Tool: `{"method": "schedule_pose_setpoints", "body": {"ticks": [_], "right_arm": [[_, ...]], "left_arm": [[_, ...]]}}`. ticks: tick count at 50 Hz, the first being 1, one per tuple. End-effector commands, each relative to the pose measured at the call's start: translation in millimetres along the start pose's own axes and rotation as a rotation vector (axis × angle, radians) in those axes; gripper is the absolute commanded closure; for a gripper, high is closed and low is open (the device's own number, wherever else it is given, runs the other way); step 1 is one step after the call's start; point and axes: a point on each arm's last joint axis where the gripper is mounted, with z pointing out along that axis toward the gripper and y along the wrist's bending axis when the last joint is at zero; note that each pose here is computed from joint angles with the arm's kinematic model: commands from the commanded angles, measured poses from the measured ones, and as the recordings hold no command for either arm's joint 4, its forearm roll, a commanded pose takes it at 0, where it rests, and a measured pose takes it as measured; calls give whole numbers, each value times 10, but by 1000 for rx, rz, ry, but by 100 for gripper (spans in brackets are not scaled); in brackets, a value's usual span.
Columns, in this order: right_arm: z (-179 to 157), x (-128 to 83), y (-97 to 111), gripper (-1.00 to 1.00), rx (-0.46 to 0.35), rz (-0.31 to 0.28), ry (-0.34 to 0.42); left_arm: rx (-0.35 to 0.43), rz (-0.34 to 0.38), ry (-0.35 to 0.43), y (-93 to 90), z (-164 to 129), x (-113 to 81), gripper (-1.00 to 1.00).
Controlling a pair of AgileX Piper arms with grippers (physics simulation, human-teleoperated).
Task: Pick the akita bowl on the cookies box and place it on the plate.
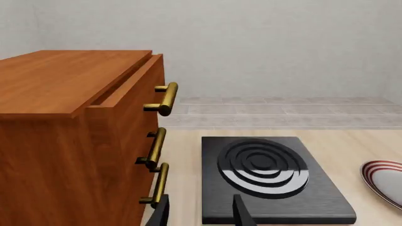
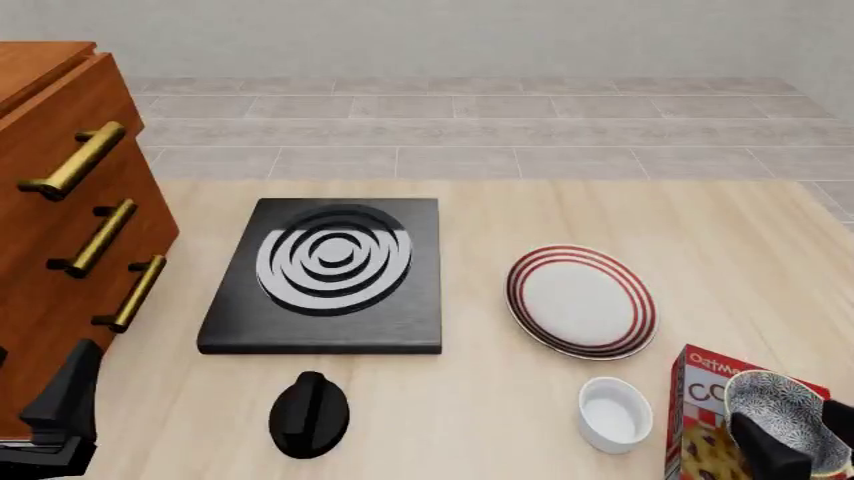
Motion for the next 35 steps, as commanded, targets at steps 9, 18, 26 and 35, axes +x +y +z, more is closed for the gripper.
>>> {"method": "schedule_pose_setpoints", "body": {"ticks": [9,18,26,35], "right_arm": [[153,99,20,-100,-19,2,35],[238,192,26,-100,-13,-2,39],[274,245,28,-100,-7,16,46],[309,293,27,-100,4,35,52]], "left_arm": [[0,0,0,0,0,0,-100],[0,0,0,0,0,0,-100],[0,0,0,0,0,0,-100],[0,0,0,0,0,0,-100]]}}
